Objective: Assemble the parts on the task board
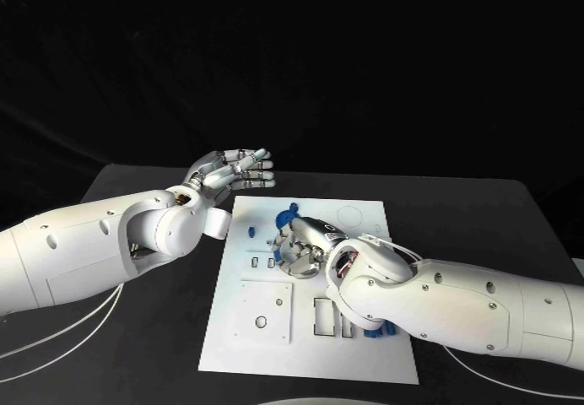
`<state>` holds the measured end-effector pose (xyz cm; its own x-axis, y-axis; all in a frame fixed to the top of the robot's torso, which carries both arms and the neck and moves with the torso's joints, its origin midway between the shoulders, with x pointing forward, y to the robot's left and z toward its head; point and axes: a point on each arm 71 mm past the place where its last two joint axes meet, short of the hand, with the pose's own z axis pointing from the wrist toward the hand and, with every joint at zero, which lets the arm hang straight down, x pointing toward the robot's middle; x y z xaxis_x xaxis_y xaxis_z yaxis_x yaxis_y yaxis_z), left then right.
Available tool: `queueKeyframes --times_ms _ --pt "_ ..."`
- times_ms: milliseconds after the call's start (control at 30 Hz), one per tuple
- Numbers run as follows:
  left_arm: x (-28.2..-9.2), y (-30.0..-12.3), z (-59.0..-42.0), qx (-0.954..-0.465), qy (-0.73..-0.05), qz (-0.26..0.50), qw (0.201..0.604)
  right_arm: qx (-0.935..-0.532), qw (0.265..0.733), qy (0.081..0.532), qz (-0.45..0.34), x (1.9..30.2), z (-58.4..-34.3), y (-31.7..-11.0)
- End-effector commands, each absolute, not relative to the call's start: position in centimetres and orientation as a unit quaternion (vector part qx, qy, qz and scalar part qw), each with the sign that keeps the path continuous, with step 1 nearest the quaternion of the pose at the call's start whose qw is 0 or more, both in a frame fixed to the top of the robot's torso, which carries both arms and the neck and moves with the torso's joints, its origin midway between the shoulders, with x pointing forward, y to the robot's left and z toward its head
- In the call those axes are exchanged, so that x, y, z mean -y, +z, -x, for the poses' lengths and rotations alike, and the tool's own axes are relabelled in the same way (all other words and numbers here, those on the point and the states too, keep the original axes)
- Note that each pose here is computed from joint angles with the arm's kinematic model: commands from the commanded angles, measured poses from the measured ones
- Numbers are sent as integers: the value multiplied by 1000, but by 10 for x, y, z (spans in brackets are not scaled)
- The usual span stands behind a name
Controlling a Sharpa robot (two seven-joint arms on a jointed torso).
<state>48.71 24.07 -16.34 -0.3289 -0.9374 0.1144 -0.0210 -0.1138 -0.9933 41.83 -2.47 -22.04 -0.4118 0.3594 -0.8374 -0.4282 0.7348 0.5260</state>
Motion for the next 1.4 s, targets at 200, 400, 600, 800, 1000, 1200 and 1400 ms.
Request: queueKeyframes --times_ms 200,400,600,800,1000,1200,1400 --pt "-238 -162 -487 -547 -612 433 372 -758 551 345 51 21 -417 -226" --pt "-238 -162 -487 -547 -612 433 372 -760 547 346 57 18 -415 -229" --pt "-238 -162 -487 -547 -612 433 372 -763 544 342 60 19 -416 -231" --pt "-239 -162 -486 -548 -612 433 372 -767 544 336 60 20 -418 -233" --pt "-239 -162 -486 -548 -612 433 371 -767 545 333 60 20 -418 -234" --pt "-239 -162 -486 -548 -612 434 371 -766 548 329 62 21 -419 -234" --pt "-238 -163 -486 -549 -611 434 370 -765 551 327 61 21 -420 -234"
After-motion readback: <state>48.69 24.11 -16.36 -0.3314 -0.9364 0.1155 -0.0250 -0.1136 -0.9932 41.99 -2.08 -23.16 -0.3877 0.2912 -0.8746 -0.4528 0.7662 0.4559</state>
